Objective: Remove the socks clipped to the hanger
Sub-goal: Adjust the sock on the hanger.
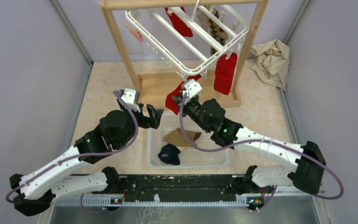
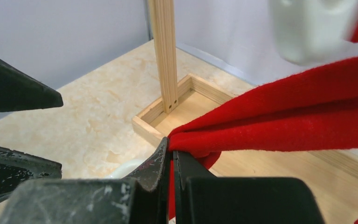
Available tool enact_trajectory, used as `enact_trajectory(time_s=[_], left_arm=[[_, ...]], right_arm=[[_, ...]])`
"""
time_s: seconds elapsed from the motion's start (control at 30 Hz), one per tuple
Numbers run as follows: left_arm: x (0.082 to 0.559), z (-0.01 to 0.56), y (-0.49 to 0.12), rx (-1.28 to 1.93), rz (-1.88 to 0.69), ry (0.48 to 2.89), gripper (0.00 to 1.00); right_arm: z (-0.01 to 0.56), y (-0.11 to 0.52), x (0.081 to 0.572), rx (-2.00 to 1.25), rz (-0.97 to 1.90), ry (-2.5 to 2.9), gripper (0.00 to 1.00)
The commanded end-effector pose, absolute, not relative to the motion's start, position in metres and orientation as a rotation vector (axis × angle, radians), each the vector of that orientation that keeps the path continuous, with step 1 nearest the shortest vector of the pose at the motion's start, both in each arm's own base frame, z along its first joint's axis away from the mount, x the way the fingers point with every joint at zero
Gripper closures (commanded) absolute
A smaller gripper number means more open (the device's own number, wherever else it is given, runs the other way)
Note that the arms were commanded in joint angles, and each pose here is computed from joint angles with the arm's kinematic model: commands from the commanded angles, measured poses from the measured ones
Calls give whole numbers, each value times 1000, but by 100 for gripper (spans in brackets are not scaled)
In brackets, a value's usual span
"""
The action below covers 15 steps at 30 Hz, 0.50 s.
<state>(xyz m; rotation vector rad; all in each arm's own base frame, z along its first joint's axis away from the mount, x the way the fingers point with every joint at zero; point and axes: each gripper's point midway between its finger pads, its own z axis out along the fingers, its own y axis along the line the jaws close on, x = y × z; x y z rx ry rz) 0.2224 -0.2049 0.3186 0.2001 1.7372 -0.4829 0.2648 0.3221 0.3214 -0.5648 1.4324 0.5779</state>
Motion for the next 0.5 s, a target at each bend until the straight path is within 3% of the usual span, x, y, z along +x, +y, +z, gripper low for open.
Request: enact_trajectory(time_s=[0.0,0.47], left_arm=[[218,331,-188,155,-471,1736,4],[217,342,-175,137,-442,1716,4]], right_arm=[[341,338,264,-574,487,1405,100],[336,394,214,-703,496,1365,100]])
